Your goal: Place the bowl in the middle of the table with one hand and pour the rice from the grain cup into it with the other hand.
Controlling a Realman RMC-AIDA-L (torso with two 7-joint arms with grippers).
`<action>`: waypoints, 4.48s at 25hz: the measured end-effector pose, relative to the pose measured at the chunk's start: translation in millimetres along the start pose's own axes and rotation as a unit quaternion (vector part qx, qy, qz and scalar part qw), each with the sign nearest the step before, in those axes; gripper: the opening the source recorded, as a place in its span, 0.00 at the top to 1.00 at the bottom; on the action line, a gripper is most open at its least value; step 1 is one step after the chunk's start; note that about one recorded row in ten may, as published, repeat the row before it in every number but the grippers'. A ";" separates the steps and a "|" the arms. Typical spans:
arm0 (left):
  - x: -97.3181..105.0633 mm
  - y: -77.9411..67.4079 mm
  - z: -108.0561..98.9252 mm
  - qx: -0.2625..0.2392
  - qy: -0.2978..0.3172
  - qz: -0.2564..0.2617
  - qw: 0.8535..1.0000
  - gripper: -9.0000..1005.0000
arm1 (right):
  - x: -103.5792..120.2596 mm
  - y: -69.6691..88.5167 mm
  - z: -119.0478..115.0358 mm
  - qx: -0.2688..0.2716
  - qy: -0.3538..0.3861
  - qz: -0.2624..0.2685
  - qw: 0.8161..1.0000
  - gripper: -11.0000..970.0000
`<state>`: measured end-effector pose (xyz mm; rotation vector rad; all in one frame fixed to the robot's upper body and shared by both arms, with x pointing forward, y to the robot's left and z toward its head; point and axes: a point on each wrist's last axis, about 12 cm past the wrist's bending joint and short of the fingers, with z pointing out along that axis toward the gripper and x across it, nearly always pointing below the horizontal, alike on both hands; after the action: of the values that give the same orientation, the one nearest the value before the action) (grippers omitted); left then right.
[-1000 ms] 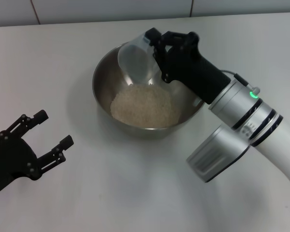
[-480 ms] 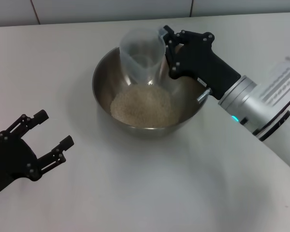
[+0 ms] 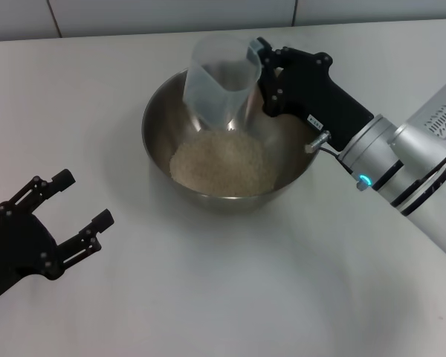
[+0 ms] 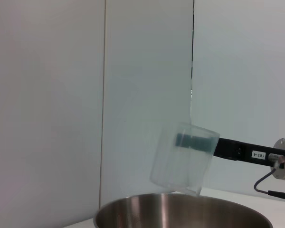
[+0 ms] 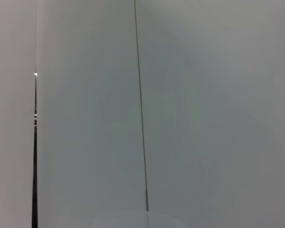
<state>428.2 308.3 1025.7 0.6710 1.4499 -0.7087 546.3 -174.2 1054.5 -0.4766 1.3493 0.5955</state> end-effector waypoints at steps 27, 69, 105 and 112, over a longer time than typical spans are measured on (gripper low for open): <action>-0.8 -1.7 -0.2 0.003 -0.006 -0.001 1.000 0.17 | 1.2 -81.2 -59.0 0.236 0.011 -0.022 0.971 0.94; 0.5 -12.1 -17.1 0.004 -0.011 -0.011 1.000 0.17 | 48.0 -65.0 -83.9 0.262 0.167 0.023 0.950 0.75; -1.1 -8.8 -15.9 0.007 -0.009 -0.005 1.000 0.17 | 4.1 -59.0 -137.1 0.110 0.020 0.013 0.994 0.22; -2.3 -5.4 -13.9 0.022 -0.001 -0.004 1.000 0.17 | -7.3 -68.6 -124.3 -0.032 0.078 0.013 0.996 0.22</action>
<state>415.2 315.7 1027.8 0.6977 1.4403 -0.7493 496.0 -306.3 1039.8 -0.5679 1.4891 0.6349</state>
